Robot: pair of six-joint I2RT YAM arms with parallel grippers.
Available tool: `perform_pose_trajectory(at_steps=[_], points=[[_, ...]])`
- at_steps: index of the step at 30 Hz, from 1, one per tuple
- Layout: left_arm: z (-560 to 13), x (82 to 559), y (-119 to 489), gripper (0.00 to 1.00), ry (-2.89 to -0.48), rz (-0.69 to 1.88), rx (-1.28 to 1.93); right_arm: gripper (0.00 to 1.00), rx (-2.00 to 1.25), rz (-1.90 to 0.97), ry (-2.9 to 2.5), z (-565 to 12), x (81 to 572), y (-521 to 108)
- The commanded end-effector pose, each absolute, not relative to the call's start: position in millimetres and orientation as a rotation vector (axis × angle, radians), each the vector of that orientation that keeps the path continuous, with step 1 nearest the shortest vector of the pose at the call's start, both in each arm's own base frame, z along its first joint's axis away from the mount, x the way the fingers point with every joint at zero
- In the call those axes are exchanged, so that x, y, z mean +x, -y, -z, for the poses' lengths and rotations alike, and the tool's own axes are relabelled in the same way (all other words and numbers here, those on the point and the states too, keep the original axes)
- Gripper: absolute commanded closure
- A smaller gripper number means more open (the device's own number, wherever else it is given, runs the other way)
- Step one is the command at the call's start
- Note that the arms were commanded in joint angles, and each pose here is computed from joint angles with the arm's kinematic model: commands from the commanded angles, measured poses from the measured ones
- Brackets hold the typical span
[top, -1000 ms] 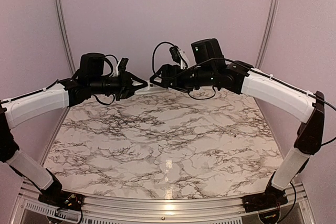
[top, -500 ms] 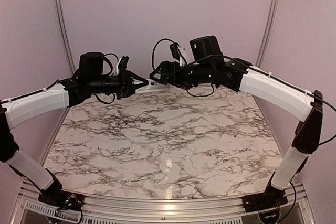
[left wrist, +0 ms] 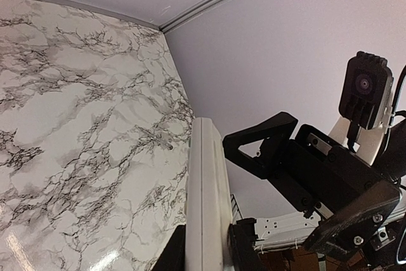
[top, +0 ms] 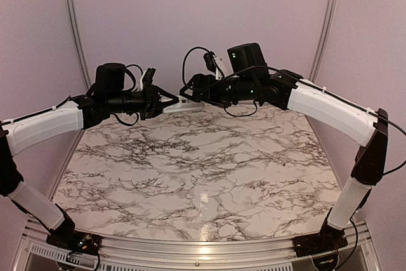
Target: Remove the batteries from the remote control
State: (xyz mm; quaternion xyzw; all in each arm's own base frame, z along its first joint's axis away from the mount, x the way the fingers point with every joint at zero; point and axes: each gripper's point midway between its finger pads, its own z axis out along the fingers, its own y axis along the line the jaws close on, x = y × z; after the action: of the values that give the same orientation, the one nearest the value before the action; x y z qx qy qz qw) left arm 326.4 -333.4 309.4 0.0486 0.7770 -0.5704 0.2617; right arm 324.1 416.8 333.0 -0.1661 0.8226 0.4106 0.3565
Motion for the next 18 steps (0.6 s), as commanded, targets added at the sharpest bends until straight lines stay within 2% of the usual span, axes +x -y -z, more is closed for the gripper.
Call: perform_pose_trajectory(at_steps=[1, 18], points=[[-329.5, 318.8, 340.4, 1.00, -2.024, 1.586, 0.239, 0.10, -0.435, -1.008, -2.137, -331.5, 329.0, -418.7], [-342.8, 312.5, 344.2, 1.00, -1.968, 1.624, 0.319, 0.11, -0.479, -0.950, -2.191, -311.0, 330.3, -429.7]])
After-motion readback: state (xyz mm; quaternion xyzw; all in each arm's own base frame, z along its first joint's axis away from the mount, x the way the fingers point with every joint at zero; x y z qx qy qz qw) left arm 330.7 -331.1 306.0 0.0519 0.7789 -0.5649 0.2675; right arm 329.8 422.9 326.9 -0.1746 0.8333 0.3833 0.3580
